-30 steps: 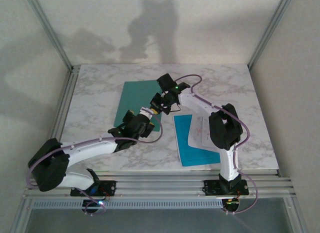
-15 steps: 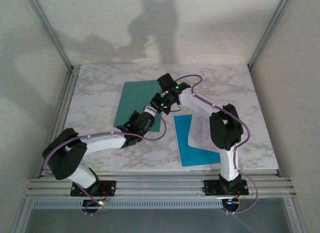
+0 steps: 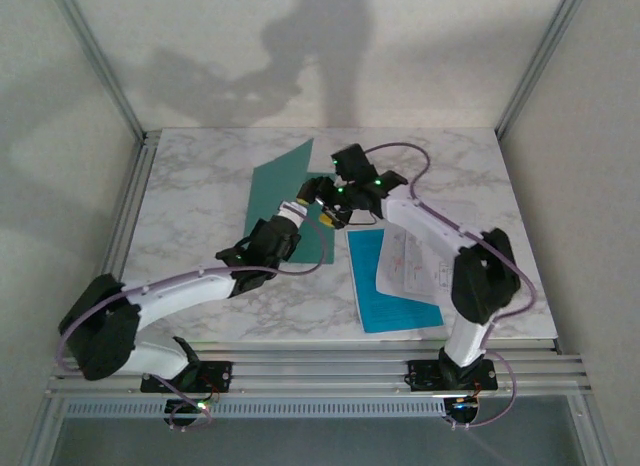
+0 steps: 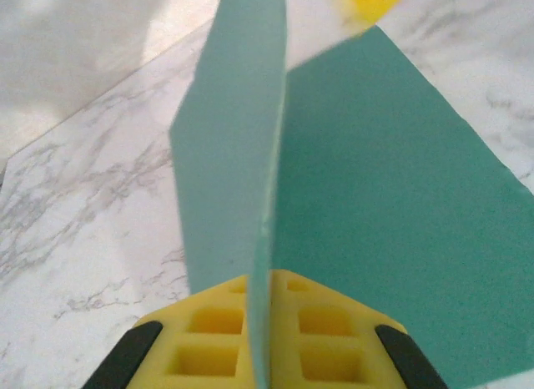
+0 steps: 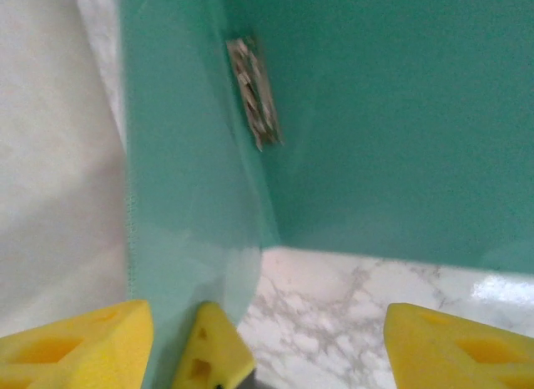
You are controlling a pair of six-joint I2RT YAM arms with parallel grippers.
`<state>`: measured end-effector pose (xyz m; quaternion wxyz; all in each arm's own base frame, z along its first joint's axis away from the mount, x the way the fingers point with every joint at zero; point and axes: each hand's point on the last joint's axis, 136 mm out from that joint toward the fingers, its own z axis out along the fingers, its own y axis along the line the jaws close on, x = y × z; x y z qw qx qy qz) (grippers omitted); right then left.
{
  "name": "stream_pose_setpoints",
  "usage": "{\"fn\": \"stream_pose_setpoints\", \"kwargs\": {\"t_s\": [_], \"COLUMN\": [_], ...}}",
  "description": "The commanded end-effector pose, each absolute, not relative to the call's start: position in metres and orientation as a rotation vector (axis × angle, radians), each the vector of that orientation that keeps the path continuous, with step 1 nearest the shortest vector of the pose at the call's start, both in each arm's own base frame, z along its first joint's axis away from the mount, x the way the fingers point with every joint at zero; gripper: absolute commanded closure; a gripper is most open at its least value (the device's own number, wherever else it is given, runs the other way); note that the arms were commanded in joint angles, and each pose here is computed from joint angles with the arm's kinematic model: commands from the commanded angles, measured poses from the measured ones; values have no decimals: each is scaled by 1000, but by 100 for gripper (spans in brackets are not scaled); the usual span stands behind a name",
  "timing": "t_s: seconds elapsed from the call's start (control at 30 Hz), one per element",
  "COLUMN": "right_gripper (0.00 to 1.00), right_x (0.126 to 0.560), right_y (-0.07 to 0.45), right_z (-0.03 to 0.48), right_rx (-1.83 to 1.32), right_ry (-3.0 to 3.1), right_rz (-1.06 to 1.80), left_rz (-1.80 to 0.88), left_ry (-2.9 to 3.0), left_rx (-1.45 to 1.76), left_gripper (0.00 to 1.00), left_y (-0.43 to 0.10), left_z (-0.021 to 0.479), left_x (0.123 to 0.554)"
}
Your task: Put the files into the folder
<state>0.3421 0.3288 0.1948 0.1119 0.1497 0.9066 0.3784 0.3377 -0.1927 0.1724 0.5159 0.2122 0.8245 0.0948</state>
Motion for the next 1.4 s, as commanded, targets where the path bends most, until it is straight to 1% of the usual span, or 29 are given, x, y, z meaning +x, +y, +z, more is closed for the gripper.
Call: {"fn": "stream_pose_setpoints", "kwargs": {"t_s": [0.0, 0.07, 0.1, 0.17, 0.23, 0.3, 0.4, 0.57, 0.7, 0.73, 0.83, 0.87, 0.9, 0.93, 1.0, 1.07, 1.17, 1.23, 1.37], "right_gripper": [27, 30, 35, 48, 57, 64, 73, 81, 82, 82, 83, 83, 83, 83, 83, 84, 84, 84, 84], "right_x": [363, 363, 363, 360, 360, 361, 360, 341, 318, 312, 302, 300, 299, 297, 297, 296, 296, 297, 303], "right_y": [295, 296, 299, 311, 324, 336, 342, 333, 318, 314, 307, 305, 304, 303, 303, 303, 301, 300, 301], "right_z": [204, 188, 179, 151, 128, 108, 76, 25, 3, -2, -10, -11, -12, -13, -12, -11, -8, -6, 3], "right_rx": [520, 531, 539, 554, 559, 544, 533, 583, 611, 620, 632, 632, 634, 631, 619, 604, 573, 548, 477], "right_ry": [2503, 2534, 2566, 2655, 2725, 2776, 2861, 3020, 3107, 3122, 3145, 3148, 3152, 3155, 3156, 3159, 3164, 3159, 3138], "right_rz": [1021, 1008, 1005, 1015, 1018, 1012, 924, 782, 657, 634, 603, 599, 594, 591, 593, 594, 575, 568, 572], "left_rz": [171, 127, 110, 77, 48, 30, 2, -106, -106, -85, -20, 6, 48, 90, 158, 159, -18, -144, -198], "left_ry": [2002, 2007, 2007, 2008, 2011, 2009, 2016, 2011, 1997, 1998, 2007, 2011, 2019, 2033, 2061, 2086, 2071, 2026, 1988], "left_rx": [405, 375, 354, 293, 250, 205, 120, -48, -237, -312, -556, -639, -741, -831, -1005, -1159, -1333, -1418, -1445], "left_gripper": [100, 100, 100, 100, 100, 100, 100, 100, 100, 95, 75, 64, 49, 36, 24, 18, 14, 13, 13], "left_y": [-172, -166, -163, -153, -146, -137, -122, -104, -80, -69, -35, -24, -10, 3, 26, 40, 46, 48, 51], "left_z": [183, 187, 189, 195, 199, 202, 201, 200, 198, 196, 187, 184, 179, 173, 164, 156, 155, 162, 186], "left_x": [328, 321, 318, 313, 308, 303, 298, 291, 285, 282, 274, 270, 265, 260, 250, 245, 253, 261, 275]}}
